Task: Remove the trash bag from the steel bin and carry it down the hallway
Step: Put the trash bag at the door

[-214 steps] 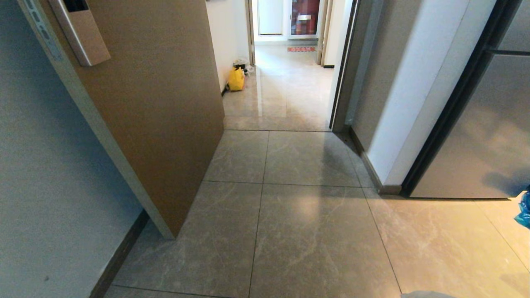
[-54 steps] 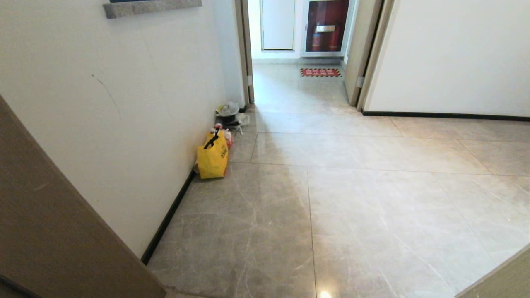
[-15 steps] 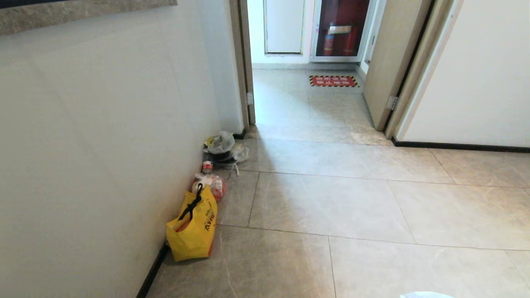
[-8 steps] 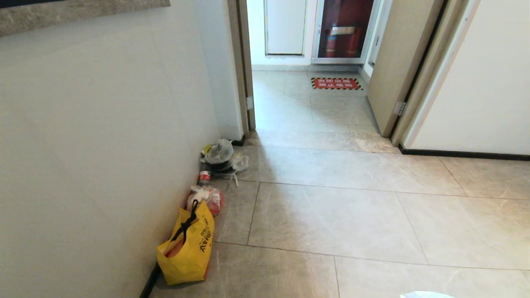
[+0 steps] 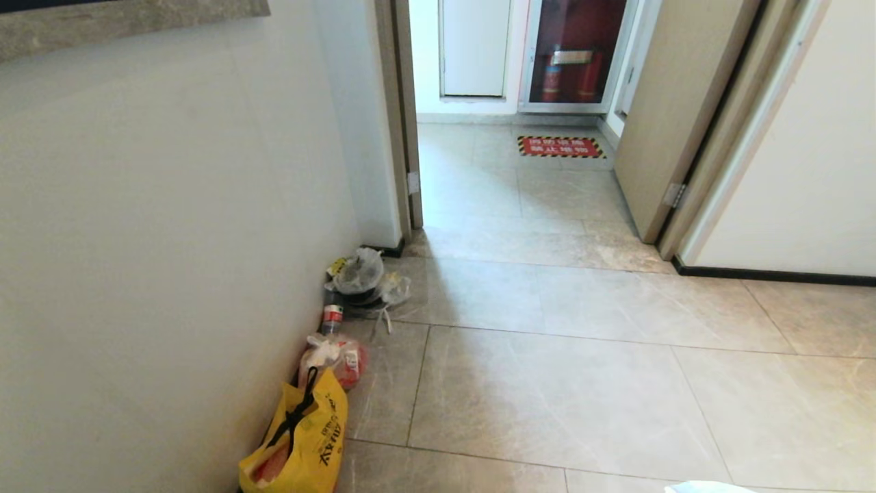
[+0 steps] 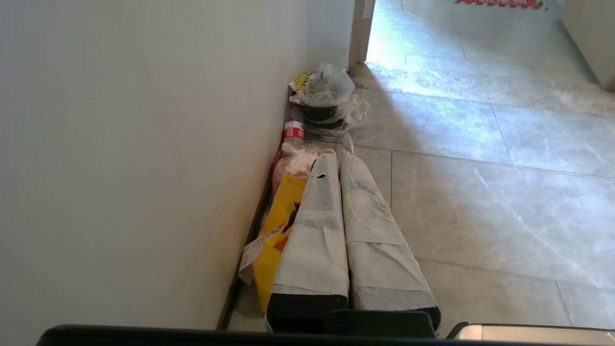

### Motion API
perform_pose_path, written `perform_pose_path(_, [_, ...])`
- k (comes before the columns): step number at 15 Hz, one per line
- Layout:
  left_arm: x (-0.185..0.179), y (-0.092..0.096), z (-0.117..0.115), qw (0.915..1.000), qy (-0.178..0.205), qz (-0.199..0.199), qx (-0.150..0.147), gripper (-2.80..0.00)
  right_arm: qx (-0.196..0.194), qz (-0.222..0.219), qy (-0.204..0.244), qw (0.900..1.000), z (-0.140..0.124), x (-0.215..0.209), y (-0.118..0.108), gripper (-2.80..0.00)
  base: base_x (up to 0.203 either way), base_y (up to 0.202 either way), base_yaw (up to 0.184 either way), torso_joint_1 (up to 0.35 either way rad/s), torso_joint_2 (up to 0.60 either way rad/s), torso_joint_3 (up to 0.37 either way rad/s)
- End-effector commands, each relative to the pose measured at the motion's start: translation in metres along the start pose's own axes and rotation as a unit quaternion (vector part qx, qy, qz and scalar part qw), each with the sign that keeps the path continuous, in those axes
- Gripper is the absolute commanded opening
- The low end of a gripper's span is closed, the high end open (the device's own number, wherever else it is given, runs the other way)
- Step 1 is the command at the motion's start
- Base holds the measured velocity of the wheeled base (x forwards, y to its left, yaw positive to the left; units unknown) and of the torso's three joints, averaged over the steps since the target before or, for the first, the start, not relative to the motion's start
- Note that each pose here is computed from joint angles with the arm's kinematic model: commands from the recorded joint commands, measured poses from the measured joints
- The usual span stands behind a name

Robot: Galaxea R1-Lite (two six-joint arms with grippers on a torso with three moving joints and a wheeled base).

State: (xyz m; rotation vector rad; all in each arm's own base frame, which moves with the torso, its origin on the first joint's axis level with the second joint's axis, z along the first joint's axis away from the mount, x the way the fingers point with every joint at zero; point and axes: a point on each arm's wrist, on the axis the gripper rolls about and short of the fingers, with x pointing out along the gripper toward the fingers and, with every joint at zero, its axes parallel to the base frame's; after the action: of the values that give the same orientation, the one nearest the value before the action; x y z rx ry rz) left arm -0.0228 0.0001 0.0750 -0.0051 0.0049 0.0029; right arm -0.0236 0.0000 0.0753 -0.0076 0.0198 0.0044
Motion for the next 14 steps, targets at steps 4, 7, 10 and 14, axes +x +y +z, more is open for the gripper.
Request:
perform_pose_path(4, [0.0,0.0,0.0,1.0,0.0,0.0,-0.001,-2.8,0.001,0.0,0.0,1.0,0.0,0.0,0.0,-2.8,0.191,0.0,0.001,0.001,0.0,0.003])
perform_pose_path(7, [0.0,0.0,0.0,1.0,0.0,0.0,-0.001,-2.8,0.0,0.0,0.001,1.0,0.0,0.0001,0.0,-2.8,0.189,0.0,-0.001,0.001,0.0,0.002])
perform_pose_path(10, [0.0,0.0,0.0,1.0,0.0,0.0,-0.001,-2.8,0.001,0.0,0.001,1.0,0.0,0.0001,0.0,-2.8,0.192,0.0,0.0,0.0,0.0,0.002])
perform_pose_path(14, [0.0,0.0,0.0,1.0,0.0,0.0,-0.001,-2.8,0.0,0.001,0.0,1.0,0.0,0.0001,0.0,-2.8,0.186,0.0,-0.001,0.001,0.0,0.003])
